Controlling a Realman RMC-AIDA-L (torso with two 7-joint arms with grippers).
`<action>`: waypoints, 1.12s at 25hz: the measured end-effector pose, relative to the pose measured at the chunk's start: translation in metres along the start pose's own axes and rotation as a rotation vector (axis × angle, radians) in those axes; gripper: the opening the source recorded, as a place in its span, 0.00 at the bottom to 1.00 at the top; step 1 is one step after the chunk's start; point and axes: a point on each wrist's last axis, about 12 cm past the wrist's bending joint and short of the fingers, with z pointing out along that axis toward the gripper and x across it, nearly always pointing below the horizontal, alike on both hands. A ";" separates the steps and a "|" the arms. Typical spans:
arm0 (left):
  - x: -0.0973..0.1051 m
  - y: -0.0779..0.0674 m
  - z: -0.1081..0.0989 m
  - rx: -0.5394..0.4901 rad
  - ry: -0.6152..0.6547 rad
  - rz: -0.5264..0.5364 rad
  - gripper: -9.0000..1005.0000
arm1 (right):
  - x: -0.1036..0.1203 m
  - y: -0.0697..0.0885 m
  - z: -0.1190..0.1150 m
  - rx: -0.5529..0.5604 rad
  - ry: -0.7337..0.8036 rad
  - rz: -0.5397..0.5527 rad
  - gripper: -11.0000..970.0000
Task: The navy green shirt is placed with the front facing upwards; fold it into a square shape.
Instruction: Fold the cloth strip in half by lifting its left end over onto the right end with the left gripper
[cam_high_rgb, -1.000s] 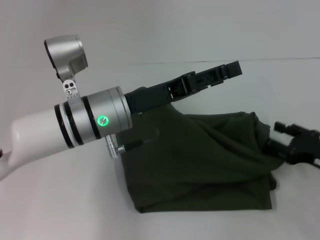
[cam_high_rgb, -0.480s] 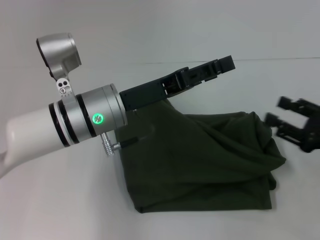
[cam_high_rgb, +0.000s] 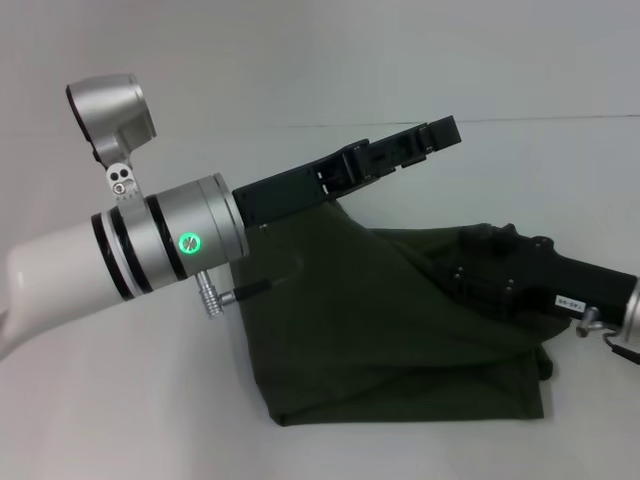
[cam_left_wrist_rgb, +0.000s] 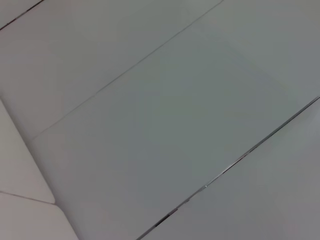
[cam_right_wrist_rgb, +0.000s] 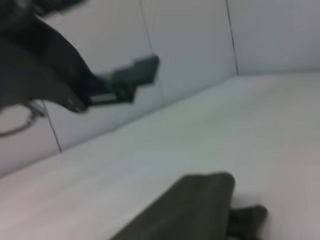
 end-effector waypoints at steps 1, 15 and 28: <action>0.000 0.000 0.000 -0.001 -0.001 0.000 0.76 | 0.002 0.000 0.002 0.005 0.014 0.007 0.66; -0.001 0.001 -0.003 -0.005 -0.011 0.018 0.76 | 0.015 0.000 0.014 0.050 0.079 0.059 0.66; -0.002 -0.002 -0.007 0.026 -0.021 0.018 0.76 | 0.014 -0.001 0.012 0.060 0.057 0.093 0.51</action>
